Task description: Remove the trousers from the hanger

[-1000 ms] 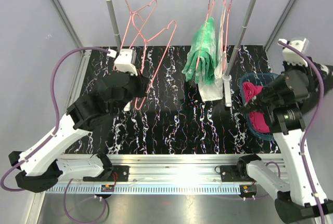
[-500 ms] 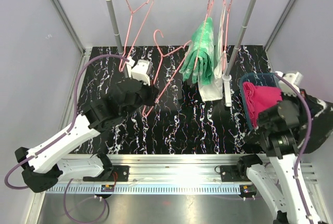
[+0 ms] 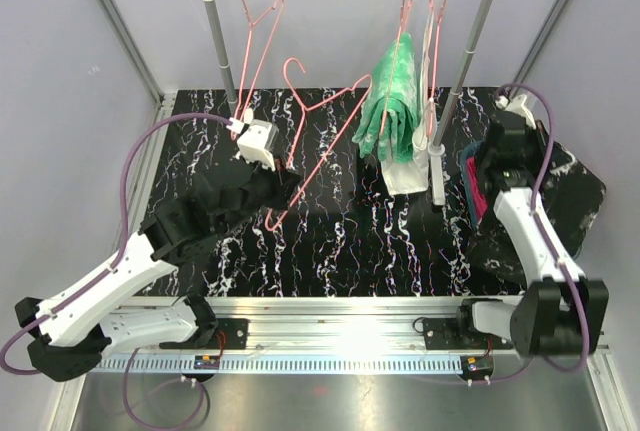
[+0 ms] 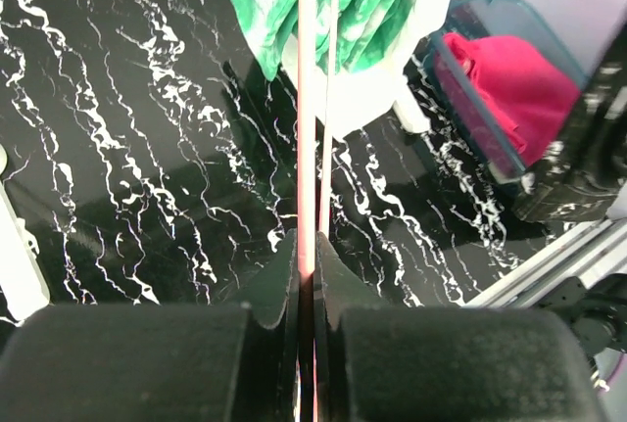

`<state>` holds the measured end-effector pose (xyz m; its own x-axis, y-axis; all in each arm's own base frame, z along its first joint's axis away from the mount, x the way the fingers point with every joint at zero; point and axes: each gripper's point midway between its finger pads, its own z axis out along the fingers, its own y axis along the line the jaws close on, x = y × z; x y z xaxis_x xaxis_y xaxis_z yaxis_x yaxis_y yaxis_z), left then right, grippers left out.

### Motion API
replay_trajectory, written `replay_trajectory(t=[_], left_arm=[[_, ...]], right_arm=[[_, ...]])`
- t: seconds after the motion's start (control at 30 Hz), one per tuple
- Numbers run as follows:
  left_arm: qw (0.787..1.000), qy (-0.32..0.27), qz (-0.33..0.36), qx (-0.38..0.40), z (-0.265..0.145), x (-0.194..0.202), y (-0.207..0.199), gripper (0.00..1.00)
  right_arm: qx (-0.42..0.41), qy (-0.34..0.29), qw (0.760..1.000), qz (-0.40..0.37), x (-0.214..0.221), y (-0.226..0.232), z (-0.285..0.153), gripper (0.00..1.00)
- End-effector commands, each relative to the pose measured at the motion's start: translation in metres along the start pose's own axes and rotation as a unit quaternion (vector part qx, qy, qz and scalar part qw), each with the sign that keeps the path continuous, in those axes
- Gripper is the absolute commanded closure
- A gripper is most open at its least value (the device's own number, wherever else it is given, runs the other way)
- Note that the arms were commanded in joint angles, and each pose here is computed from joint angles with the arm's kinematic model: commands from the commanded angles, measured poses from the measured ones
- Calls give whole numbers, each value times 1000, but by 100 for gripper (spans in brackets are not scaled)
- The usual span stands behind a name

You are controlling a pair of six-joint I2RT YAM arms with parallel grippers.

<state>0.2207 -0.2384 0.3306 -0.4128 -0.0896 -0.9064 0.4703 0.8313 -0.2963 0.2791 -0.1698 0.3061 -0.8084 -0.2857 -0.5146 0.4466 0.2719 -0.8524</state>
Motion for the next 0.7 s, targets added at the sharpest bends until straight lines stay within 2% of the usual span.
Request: replay_trajectory(t=[0.0,0.07,0.23,0.37,0.5,0.57,0.6,0.67], left_arm=[[999,-37,-13,21,-10,-20,-6,100],[999,-38,-11,19,-15,-21,-4,100],[999,-49,-7,5,-22,-28,3,100],[999,-41,-5,4,-20,-25,3,100],[999,-37,-4,2,-19,-22,4,100],[999,-37,-4,3,-20,-21,5,100],[999,-35,-3,3,-19,-19,5,100],[999,-34,-4,5,-20,-20,4,100]], right_arm=[[-40,-24,995,88,-37,30,13,100],[-62,-28,993,95,-44,50,17,100],[-141,-38,988,50,-50,131,29,100],[-215,-10,976,-20,-39,198,34,100],[-289,-8,955,-65,-26,242,27,100],[-315,-4,947,-66,-20,256,21,100],[-355,6,933,-56,-11,264,21,100],[-388,17,921,-12,-12,267,16,100]])
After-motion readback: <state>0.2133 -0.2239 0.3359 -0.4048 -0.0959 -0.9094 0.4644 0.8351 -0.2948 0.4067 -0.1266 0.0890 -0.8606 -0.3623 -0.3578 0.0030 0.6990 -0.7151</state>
